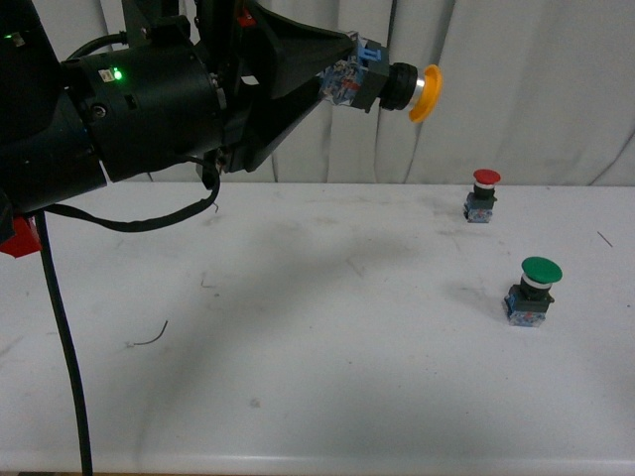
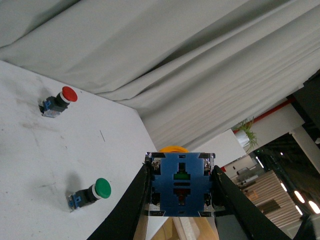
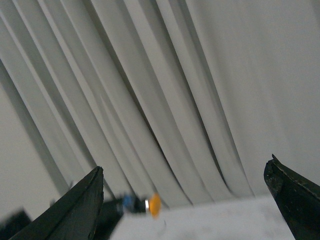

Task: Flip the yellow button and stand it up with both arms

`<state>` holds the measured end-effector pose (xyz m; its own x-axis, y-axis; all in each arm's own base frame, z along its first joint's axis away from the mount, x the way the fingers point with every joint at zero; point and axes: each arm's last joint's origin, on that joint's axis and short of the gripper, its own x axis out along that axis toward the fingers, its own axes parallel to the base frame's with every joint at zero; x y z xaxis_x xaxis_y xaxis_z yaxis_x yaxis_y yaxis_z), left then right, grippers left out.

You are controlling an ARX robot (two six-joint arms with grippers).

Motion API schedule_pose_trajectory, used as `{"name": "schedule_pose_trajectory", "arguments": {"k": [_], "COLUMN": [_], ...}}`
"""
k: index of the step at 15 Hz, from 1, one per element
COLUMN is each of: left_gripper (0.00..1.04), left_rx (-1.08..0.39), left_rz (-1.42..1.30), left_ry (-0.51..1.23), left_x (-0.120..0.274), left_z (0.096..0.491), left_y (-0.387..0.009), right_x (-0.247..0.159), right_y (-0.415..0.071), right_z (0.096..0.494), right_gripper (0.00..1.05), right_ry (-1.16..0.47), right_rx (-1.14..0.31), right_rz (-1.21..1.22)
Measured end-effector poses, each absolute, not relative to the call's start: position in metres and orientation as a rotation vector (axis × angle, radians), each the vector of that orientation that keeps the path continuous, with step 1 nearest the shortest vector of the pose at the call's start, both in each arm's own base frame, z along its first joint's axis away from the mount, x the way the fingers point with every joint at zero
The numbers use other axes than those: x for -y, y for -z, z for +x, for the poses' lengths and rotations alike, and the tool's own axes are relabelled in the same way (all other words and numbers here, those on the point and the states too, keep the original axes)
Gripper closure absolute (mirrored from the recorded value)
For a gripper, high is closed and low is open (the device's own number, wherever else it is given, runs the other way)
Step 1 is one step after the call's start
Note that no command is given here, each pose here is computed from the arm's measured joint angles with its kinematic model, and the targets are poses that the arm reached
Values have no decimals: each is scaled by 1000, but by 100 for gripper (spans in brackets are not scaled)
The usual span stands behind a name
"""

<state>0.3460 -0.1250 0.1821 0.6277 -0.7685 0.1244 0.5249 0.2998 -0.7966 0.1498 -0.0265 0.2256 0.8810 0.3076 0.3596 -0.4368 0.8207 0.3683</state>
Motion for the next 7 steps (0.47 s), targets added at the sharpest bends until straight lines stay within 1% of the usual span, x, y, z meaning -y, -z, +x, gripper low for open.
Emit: {"name": "schedule_pose_trajectory", "arguments": {"k": [1,2,3,5,7], "left_gripper": [75,75,75,75,75], "left_rx": [-303,-300,-299,-293,-291], "left_rz": [-922,-922,-922,-924,-924], "left_ry": [876,877,877,873,872], "left_x": [125,125,125,125,125], "left_z": [346,347,347,347,349], "left_y": [-183,-183,-183,-185,-186], "right_x": [31,32,30,12,-15], "right_y": [-252,-269,-270,-242,-215], "right_z": [176,212,245,315,349], "right_gripper": [6,6,6,6,6], "right_ry": [-419,-451,-470,-466,-488], "right_rx": [371,374,320,160,43], "right_rz": [504,589,680,897,1069]}}
